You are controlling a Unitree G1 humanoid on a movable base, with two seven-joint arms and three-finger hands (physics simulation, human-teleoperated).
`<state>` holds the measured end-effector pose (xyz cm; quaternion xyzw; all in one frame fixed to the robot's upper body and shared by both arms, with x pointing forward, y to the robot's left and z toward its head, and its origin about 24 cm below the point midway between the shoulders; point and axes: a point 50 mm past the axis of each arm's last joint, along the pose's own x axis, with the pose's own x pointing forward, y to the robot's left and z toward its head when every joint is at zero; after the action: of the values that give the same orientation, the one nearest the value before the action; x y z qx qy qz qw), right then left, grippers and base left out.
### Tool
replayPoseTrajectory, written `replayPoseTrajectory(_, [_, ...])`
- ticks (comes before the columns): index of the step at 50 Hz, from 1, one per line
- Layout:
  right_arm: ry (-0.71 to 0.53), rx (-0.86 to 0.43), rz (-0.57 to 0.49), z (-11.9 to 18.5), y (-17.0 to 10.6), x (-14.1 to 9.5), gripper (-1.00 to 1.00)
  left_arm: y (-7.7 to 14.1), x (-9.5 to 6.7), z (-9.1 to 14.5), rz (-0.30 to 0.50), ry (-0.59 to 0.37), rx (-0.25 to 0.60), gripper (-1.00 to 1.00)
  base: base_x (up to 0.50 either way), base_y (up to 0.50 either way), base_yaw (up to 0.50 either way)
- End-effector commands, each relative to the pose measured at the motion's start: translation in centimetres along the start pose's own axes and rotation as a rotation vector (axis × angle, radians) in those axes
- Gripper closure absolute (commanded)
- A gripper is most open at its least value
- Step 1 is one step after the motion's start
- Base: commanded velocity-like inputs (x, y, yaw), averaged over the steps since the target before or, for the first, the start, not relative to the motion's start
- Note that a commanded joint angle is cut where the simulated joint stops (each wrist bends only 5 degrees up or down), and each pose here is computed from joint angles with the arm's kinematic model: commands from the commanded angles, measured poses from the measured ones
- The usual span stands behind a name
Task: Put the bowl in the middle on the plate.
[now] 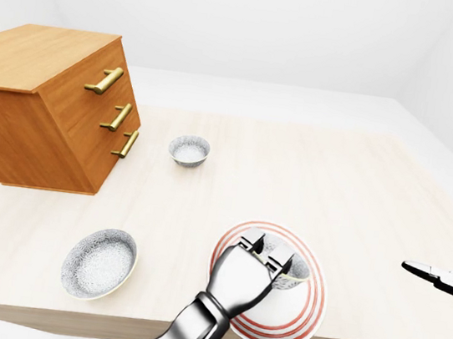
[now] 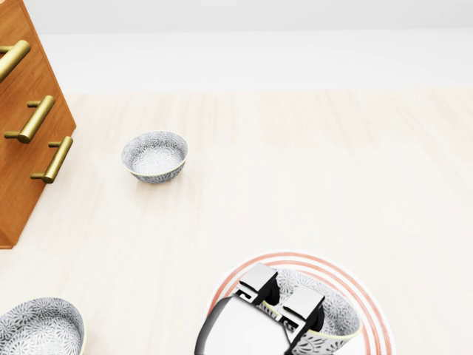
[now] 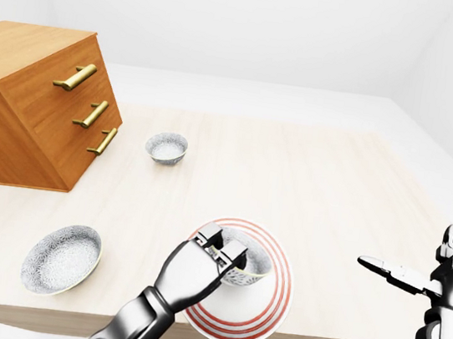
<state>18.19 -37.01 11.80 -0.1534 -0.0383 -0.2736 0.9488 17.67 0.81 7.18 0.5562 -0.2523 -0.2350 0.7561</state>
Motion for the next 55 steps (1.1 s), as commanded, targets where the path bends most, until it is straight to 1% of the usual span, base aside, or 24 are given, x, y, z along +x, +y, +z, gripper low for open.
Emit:
replayPoseTrajectory(1, [-0.005,-0.001,0.0,0.1,0.0,0.1,-1.0,-0.5,0.1,-0.6,0.01,0.02,0.052,1.0,0.0,0.0,0.0])
replayPoseTrajectory(6, [0.006,0.001,0.0,-0.1,0.0,0.1,-1.0,-0.5,0.1,-0.5,0.001,0.022,0.048,1.0,0.0,0.0,0.0])
replayPoseTrajectory(13, [-0.015,-0.003,0.0,0.4,0.0,0.0,-1.0,0.2,0.0,0.4,-0.009,-0.002,0.028,1.0,0.0,0.0,0.0])
replayPoseTrajectory(27, [0.002,0.0,0.001,-0.1,0.0,0.0,-1.0,-0.3,0.0,0.2,-0.016,-0.003,0.038,1.0,0.0,0.0,0.0])
replayPoseTrajectory(31, [-0.006,-0.003,0.002,0.2,0.0,0.0,-1.0,0.3,-0.1,0.7,-0.017,-0.018,0.026,1.0,0.0,0.0,0.0])
replayPoseTrajectory(34, [0.009,0.001,0.001,-0.2,0.1,0.0,-1.0,0.3,-0.1,0.7,-0.017,-0.02,0.028,1.0,0.0,0.0,0.0])
replayPoseTrajectory(38, [-0.001,-0.001,0.001,0.0,0.0,0.0,-1.0,-0.3,0.0,0.1,-0.016,-0.005,0.044,1.0,0.0,0.0,0.0])
replayPoseTrajectory(51, [0.02,0.002,0.0,-0.5,0.1,0.1,-1.0,-0.6,-0.2,-0.2,-0.022,0.009,0.053,1.0,0.0,0.0,0.0])
replayPoseTrajectory(54, [0.005,-0.002,0.0,-0.1,0.0,0.0,-1.0,0.3,-0.2,1.1,-0.032,-0.022,0.03,1.0,0.0,0.0,0.0])
replayPoseTrajectory(55, [-0.006,-0.004,0.0,0.2,0.0,0.0,-1.0,-0.2,-0.1,0.6,-0.041,-0.016,0.047,1.0,0.0,0.0,0.0])
